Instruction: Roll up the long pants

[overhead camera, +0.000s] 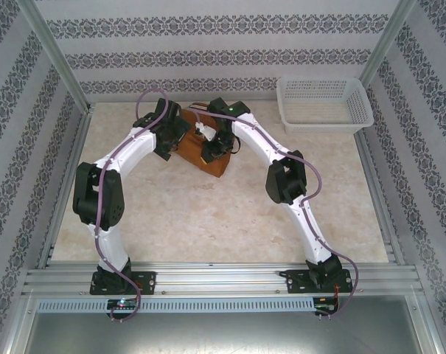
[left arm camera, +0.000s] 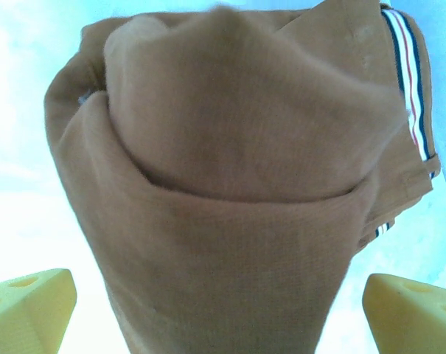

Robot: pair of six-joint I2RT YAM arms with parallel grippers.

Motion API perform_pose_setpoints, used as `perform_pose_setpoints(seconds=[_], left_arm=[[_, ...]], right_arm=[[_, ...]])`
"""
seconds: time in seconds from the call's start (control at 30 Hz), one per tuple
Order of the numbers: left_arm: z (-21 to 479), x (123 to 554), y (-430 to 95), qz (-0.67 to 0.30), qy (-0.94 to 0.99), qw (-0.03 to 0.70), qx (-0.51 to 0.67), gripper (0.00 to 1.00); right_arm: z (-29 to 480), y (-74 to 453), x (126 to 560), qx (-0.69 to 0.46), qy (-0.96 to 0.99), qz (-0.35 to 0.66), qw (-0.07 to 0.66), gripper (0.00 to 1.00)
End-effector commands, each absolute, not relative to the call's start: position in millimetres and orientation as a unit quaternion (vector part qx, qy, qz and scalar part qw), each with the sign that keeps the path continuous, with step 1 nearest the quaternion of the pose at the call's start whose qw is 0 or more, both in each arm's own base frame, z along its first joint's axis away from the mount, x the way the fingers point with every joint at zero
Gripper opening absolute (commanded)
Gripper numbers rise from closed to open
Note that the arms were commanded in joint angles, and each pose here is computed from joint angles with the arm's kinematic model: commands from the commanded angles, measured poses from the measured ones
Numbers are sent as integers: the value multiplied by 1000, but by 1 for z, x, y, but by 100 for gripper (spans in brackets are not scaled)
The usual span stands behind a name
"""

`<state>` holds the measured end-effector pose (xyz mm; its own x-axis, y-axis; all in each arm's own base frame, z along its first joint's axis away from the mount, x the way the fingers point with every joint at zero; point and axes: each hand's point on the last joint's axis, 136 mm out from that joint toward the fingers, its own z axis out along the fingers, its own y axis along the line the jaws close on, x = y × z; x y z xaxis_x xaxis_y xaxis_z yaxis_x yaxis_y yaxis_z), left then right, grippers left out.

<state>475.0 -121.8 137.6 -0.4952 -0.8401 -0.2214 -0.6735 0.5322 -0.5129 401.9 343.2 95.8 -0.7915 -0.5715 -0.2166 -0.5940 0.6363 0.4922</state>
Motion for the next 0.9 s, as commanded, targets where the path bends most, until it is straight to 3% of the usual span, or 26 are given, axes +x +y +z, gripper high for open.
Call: perform_pose_setpoints(seconds=[0.0,0.03,0.07,0.1,0.13,0.2,0.23,0.3,0.37,0.63,0.87], left_arm=[[120,489,-123,-170,857,221,-432,96],[116,494,-124,-168,861,220,-426,81],[107,498,-125,-159,865,216,-423,42],[97,501,-124,-150,868,211,-424,11],[89,505,-125,-147,871,206,-421,0],[74,510,-126,-144,875,193,-421,0],[68,510,-127,-142,876,187,-422,0],[58,511,-128,-140,878,176,-423,0],[51,511,-130,-139,879,167,-424,0],[43,508,-131,-137,883,151,-422,0],[33,506,-135,-141,885,132,-423,0]], right_arm=[[110,350,383,-286,888,358,-37,0],[106,347,383,-279,891,357,-43,0],[101,342,385,-273,894,352,-47,0],[97,338,385,-269,896,349,-51,0],[95,335,387,-266,899,344,-51,0],[92,329,388,-266,904,331,-43,2],[90,327,388,-268,907,323,-38,14],[89,316,393,-275,920,278,-12,64],[91,302,401,-274,937,216,26,82],[136,299,378,-394,898,-43,191,91],[90,322,372,-466,839,-169,223,93]])
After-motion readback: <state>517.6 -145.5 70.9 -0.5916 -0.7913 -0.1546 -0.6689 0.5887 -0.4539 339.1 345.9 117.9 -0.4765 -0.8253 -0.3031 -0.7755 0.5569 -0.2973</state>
